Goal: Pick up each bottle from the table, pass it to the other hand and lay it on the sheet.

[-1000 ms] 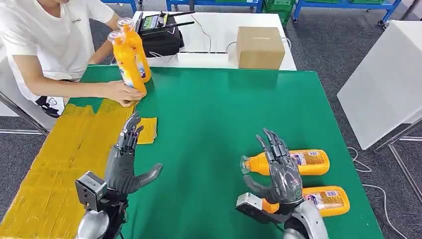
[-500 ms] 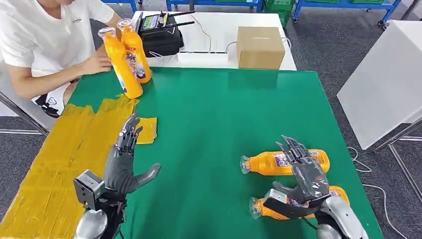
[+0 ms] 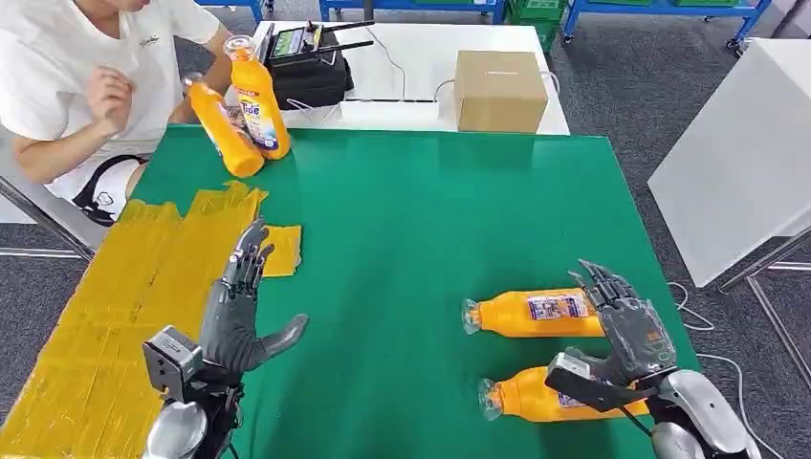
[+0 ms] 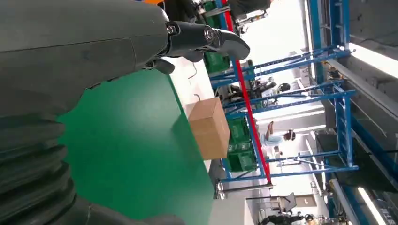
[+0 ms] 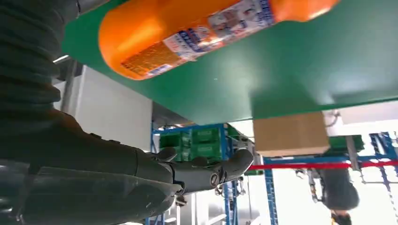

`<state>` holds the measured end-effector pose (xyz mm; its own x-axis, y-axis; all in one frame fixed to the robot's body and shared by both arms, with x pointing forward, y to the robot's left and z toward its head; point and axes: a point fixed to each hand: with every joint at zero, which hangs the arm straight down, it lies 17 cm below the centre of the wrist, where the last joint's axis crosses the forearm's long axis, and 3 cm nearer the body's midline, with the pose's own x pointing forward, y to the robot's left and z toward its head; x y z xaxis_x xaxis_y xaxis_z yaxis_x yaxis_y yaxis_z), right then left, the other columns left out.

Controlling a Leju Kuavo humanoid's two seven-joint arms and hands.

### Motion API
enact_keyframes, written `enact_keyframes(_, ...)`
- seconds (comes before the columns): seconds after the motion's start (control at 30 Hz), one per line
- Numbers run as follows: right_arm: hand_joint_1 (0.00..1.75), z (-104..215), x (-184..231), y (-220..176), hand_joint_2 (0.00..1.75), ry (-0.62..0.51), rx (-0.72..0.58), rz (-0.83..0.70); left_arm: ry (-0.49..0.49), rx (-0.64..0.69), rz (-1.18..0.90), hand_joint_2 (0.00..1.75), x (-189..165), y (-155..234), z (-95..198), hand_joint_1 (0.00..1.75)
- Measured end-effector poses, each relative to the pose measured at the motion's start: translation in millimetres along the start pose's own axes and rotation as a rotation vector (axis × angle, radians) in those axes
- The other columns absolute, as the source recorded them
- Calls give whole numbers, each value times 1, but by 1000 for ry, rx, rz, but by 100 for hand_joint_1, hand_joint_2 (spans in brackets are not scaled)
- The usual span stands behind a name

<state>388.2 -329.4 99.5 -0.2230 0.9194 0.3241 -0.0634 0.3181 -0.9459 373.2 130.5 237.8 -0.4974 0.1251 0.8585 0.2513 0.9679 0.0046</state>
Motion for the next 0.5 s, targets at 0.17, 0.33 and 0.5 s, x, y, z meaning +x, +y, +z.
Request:
enact_keyframes(0.17, 0, 0, -22, 3, 175, 40, 37, 33, 4, -2, -5, 175, -3, 0, 0, 0)
enact_keyframes(0.33, 0, -3, -51, 6, 175, 112, 61, 74, 9, -4, -6, 175, -6, 0, -1, 0)
enact_keyframes(0.5, 0, -4, -68, 13, 175, 151, 85, 89, 16, -4, -7, 175, -9, 0, -1, 0)
